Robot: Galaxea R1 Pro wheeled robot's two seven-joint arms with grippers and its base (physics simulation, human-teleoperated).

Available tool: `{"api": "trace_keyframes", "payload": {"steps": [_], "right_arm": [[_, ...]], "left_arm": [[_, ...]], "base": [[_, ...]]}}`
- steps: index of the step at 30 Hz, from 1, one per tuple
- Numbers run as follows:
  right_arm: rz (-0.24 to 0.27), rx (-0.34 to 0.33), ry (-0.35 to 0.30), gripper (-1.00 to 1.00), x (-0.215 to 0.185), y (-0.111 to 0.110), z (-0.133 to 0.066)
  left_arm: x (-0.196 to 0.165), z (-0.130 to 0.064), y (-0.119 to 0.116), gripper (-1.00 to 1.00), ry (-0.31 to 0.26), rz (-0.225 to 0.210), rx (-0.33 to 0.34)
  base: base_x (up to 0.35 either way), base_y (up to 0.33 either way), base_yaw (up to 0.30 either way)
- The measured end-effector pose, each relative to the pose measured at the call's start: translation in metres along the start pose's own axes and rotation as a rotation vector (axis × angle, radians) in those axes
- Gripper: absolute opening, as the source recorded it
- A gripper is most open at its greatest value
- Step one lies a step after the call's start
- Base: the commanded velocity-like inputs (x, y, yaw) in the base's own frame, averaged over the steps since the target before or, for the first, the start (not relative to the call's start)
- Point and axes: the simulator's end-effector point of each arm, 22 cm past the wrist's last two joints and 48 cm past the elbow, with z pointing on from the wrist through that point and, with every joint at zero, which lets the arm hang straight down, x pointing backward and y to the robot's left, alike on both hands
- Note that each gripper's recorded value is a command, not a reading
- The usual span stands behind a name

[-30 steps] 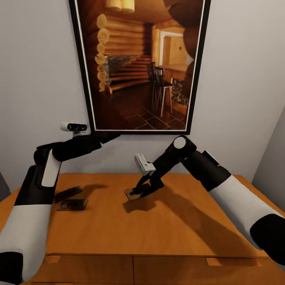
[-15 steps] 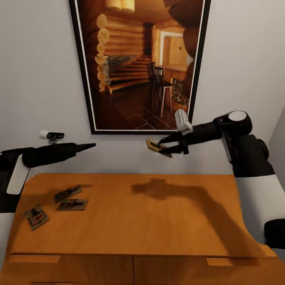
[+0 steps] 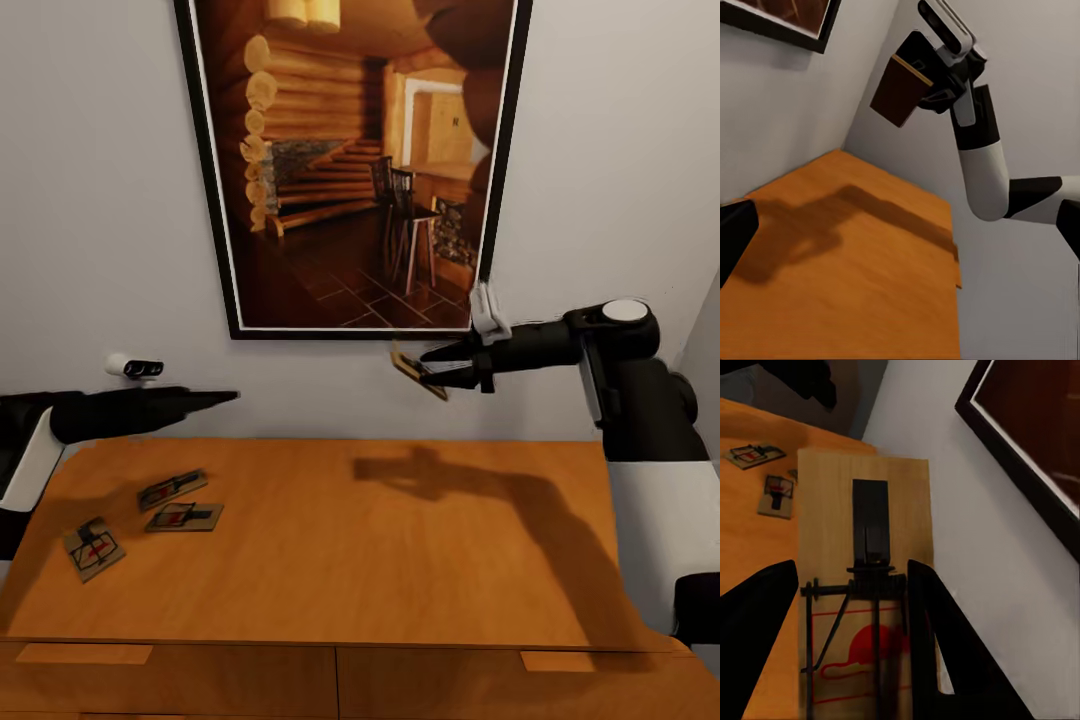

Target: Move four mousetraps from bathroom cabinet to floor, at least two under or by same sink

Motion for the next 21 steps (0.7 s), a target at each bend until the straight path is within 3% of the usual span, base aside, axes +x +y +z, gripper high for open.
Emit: {"api": "trace_keyframes", "payload": {"steps": [13,21], "right_arm": [[0.188,-0.048,0.04,-1.0,0.048,0.017,0.017],[0.276,-0.057,0.042,-1.0,0.066,0.027,0.019]], "left_arm": [[0.053,0.007,0.019,1.0,0.065,-0.114,-0.007],[0.049,0.006,0.015,1.0,0.077,-0.091,-0.014]], "base": [[0.0,0.0,0.0],[0.0,0.0,0.0]]}}
